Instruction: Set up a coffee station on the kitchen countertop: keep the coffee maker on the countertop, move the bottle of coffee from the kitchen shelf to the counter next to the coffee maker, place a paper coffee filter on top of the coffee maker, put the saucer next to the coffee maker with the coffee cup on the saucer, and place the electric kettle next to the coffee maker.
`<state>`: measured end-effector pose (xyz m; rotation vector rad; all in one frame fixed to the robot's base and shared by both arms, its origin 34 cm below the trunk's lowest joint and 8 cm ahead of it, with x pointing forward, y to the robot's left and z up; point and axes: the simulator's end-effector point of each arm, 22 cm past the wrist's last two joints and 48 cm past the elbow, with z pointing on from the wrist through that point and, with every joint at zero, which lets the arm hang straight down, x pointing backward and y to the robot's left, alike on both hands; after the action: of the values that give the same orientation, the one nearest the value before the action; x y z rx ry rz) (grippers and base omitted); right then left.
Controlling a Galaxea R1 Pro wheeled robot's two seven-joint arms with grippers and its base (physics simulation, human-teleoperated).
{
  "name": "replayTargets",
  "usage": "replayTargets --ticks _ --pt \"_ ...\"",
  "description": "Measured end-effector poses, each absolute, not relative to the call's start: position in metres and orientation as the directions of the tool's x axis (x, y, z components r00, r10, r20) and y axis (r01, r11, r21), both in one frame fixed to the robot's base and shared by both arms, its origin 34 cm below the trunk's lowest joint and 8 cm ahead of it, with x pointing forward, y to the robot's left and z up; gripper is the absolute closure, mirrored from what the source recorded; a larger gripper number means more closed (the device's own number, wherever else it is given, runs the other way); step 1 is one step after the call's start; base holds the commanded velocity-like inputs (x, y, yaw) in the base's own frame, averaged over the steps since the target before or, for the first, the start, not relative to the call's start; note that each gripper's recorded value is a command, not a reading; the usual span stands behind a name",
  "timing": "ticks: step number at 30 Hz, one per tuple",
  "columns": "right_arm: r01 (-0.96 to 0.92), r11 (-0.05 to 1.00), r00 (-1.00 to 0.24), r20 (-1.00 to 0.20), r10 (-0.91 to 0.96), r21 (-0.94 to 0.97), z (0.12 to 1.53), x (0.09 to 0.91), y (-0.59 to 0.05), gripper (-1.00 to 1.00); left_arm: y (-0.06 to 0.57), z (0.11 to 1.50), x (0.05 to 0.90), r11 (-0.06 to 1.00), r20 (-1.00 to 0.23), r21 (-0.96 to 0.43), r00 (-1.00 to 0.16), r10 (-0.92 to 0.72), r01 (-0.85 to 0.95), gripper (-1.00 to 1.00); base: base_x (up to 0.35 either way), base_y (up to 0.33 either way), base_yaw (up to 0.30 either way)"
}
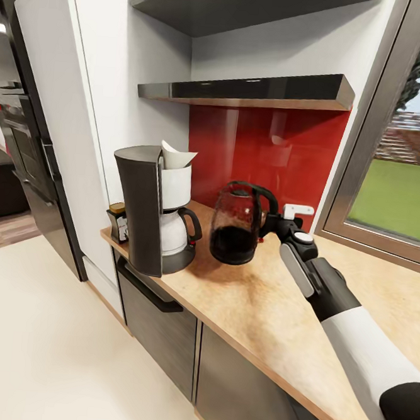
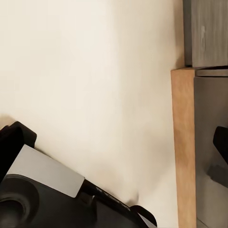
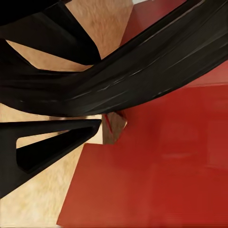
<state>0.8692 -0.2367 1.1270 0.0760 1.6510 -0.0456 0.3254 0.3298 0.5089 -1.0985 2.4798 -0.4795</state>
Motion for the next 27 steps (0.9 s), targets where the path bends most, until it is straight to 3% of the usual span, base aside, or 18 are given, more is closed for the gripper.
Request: replayTargets --ticks 27 --pt "0.122 0.992 -0.058 -0.997 0.042 0.035 1.119 0.887 -0.256 1.0 0.329 0.509 0.325 0.635 -0.206 -0.453 -0.62 -0.757 -0.626 -1.0 0.0 0.0 0.0"
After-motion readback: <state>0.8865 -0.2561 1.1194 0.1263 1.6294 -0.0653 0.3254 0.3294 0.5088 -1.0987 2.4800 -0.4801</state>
